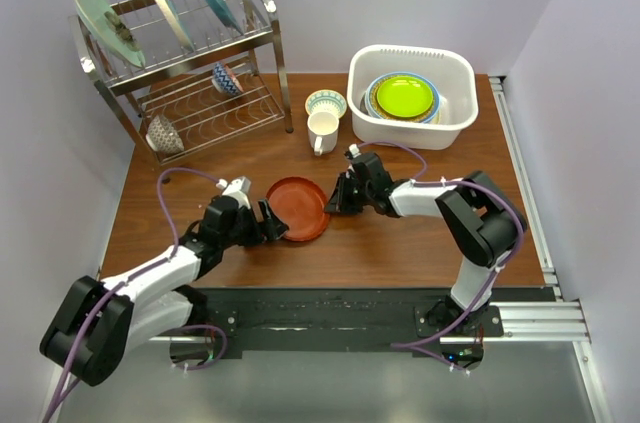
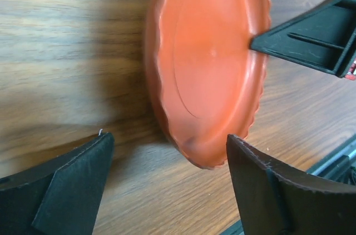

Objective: Place the plates into the plastic bin on the countertop
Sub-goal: Pick up the plate at the center of the board.

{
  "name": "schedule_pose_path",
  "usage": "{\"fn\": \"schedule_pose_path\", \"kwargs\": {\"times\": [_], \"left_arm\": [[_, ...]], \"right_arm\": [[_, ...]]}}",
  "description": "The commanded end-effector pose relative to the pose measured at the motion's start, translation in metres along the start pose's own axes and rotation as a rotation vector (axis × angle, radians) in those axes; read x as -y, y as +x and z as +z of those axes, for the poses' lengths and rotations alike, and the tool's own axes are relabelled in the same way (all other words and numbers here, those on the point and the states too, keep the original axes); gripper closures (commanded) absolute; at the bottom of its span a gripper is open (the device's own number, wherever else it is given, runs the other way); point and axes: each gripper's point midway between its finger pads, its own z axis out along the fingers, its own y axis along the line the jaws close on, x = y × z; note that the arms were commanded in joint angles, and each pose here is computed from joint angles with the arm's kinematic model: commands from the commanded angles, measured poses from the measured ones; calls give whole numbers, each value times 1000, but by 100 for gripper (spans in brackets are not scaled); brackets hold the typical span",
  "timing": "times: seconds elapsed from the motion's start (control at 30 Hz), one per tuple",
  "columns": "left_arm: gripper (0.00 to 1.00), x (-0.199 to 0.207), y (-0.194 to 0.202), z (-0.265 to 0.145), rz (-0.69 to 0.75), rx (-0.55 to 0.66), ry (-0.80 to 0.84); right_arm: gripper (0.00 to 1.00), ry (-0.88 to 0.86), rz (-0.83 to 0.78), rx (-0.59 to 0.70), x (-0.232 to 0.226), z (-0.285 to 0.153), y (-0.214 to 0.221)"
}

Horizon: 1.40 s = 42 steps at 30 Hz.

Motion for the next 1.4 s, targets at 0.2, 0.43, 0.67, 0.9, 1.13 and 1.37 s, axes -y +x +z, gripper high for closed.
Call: {"fn": "schedule_pose_path", "kwargs": {"times": [0.2, 0.43, 0.67, 0.9, 1.13, 1.37], "left_arm": [[5, 2, -29, -19, 17, 131, -42], [0, 14, -50, -42, 28, 248, -4], [0, 12, -63, -56, 16, 329, -25], [0, 6, -56, -50, 10, 297, -50], [0, -6, -52, -46, -7, 284, -106], [0, -10, -47, -42, -8, 257, -119]], "right_arm": [[100, 147, -54, 19, 25, -25, 0], [100, 163, -73, 41, 23, -40, -7], [100, 191, -85, 70, 26, -56, -13], [100, 175, -59, 92, 29, -69, -20], [100, 157, -35, 133, 30, -89, -35], [100, 164, -21, 189, 35, -113, -59]]}}
